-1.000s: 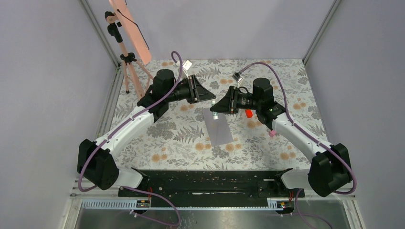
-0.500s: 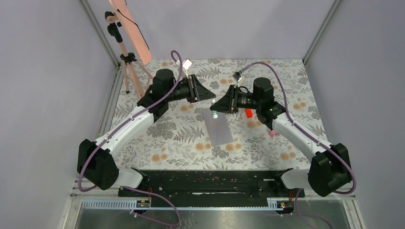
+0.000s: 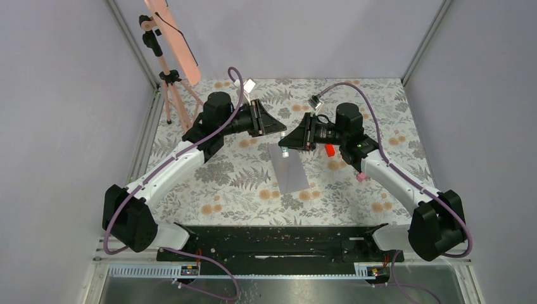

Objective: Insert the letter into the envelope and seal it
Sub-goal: Close the solid glue cap on the solid glue.

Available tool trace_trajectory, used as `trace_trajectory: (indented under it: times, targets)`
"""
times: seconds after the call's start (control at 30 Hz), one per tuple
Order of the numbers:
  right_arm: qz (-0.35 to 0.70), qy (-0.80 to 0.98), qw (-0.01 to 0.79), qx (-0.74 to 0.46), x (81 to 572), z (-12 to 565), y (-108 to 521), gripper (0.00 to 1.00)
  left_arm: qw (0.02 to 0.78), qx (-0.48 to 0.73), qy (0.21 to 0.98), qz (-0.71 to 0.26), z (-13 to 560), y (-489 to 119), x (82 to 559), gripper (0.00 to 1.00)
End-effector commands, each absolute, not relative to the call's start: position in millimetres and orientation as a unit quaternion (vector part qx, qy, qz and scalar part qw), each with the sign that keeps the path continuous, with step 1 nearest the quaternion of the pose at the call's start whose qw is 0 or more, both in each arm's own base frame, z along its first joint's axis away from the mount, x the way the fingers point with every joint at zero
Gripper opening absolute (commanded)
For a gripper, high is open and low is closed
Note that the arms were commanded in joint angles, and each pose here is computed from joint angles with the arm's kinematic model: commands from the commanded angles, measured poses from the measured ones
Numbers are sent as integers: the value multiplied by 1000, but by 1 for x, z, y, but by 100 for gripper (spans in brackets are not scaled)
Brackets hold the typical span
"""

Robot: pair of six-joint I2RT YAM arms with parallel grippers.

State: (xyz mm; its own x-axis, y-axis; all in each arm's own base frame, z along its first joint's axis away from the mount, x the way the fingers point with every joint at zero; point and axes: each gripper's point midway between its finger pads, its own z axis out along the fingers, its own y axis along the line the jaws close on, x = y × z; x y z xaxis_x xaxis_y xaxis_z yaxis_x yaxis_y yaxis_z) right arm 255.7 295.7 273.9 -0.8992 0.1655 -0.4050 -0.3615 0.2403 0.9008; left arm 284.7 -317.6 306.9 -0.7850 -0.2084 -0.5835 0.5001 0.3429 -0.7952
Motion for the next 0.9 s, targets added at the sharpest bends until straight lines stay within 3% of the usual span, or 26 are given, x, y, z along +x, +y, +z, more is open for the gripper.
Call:
trace_trajectory:
  times: [0.0, 0.87]
  targets:
    - [618, 730, 284, -67, 274, 301, 288, 0, 306, 133, 744, -578, 319, -320, 265, 10]
    - [621, 725, 290, -68, 281, 310, 289, 0, 270, 151, 762, -569, 293, -331, 259, 8]
